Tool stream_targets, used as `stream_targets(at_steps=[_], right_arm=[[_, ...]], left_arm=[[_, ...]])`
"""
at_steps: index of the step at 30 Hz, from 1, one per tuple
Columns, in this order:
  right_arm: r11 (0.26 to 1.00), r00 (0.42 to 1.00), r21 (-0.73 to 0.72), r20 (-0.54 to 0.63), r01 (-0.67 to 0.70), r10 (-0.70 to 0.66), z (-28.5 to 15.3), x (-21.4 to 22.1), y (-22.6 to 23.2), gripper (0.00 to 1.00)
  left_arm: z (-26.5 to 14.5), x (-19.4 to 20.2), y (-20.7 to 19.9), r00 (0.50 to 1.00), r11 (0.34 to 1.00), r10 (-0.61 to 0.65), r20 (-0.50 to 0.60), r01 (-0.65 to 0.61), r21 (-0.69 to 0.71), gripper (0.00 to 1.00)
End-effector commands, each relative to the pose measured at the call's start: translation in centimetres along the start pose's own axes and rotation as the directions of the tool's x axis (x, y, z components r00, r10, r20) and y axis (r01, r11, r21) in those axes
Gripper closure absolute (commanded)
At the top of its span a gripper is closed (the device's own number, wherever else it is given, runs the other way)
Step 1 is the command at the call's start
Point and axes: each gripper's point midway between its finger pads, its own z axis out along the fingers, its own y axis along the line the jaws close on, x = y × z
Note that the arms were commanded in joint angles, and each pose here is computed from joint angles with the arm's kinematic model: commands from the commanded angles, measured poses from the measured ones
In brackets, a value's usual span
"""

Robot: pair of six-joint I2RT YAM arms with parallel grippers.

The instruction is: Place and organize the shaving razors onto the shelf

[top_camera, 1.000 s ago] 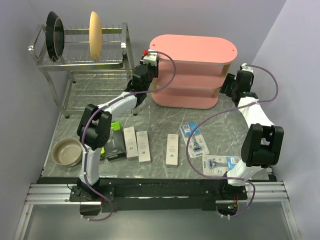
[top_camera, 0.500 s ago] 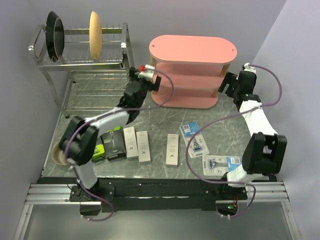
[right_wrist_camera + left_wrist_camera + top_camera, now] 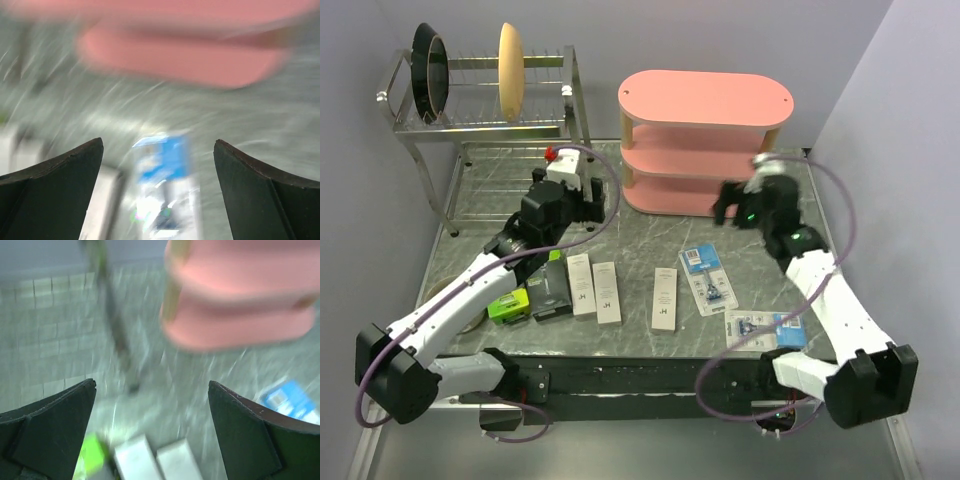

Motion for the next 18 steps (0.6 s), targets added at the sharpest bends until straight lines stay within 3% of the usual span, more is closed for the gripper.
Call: stream_targets(at_steps=[1,4,5,9,14,18], right_arm=[[0.921,0.982,-0.353,-0.031,0.166,-0.189,-2.3,3.1,9.6,0.02],[0.848,0.953,-0.482,-0.079,0.222,-0.294,-2.9,6.1,13.3,0.02],[0.851,0.948,-0.474,-0.096,0.225,-0.304,-2.8,6.8,13.3,0.02],[0.921,0.935,-0.381,-0.292,0.077,-0.200,-1.9,11.1,12.4,0.04],[0.951,0.909,-0.303,-0.374,0.069,-0.185,-2.8,14.6,12.9,0.06],[0.984,0.873,-0.176,-0.479,0.010,-0.095,-3.6,17.6,13.1,0.05]], left_arm=[[-3.1,8.3,3.9,0.942,0.977,-0.188,-0.277,0.150,-0.152,0.00],[-3.5,10.7,3.2,0.917,0.980,-0.200,-0.346,0.186,-0.073,0.01],[-3.8,11.8,1.7,0.901,0.978,-0.191,-0.388,0.210,0.007,0.01],[-3.7,12.5,-0.5,0.884,0.958,-0.197,-0.424,0.265,0.109,0.01],[-2.8,10.7,0.1,0.912,0.965,-0.202,-0.358,0.248,0.087,0.01],[-2.7,8.9,1.2,0.939,0.975,-0.195,-0.284,0.218,0.051,0.01]])
